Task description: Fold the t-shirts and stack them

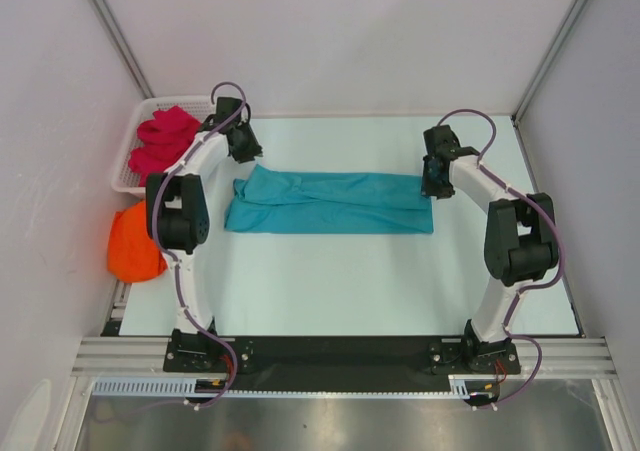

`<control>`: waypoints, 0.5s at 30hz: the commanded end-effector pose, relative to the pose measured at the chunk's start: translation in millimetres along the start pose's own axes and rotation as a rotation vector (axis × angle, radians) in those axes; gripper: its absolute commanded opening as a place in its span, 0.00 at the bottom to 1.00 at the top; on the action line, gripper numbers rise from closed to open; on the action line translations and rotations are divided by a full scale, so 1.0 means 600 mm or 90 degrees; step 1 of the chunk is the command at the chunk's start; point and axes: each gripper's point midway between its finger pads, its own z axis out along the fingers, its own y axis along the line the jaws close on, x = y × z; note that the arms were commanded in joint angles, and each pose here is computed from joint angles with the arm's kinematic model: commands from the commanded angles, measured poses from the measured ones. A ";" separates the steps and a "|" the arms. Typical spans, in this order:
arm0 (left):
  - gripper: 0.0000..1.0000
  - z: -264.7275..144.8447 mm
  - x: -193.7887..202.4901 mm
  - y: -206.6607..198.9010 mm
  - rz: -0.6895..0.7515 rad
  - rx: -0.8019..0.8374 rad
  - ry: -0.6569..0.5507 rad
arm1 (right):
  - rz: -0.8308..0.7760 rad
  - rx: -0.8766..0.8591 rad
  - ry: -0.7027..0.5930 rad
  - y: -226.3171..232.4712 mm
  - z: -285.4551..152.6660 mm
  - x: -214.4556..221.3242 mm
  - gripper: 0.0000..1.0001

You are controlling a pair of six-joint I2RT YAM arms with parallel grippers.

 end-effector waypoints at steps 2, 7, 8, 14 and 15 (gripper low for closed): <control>0.34 0.019 -0.011 -0.004 0.018 -0.012 -0.003 | 0.002 0.013 -0.036 -0.021 -0.032 -0.025 0.35; 0.34 0.032 0.004 0.009 0.023 -0.028 0.014 | 0.003 0.014 -0.034 -0.021 -0.030 -0.024 0.34; 0.34 0.034 0.005 0.009 0.025 -0.028 0.015 | 0.005 0.014 -0.033 -0.021 -0.029 -0.024 0.34; 0.30 0.032 0.002 0.018 0.024 -0.048 0.008 | 0.000 0.015 -0.029 -0.018 -0.025 -0.022 0.34; 0.24 0.032 0.001 0.017 0.024 -0.046 0.008 | 0.001 0.014 -0.030 -0.018 -0.026 -0.023 0.34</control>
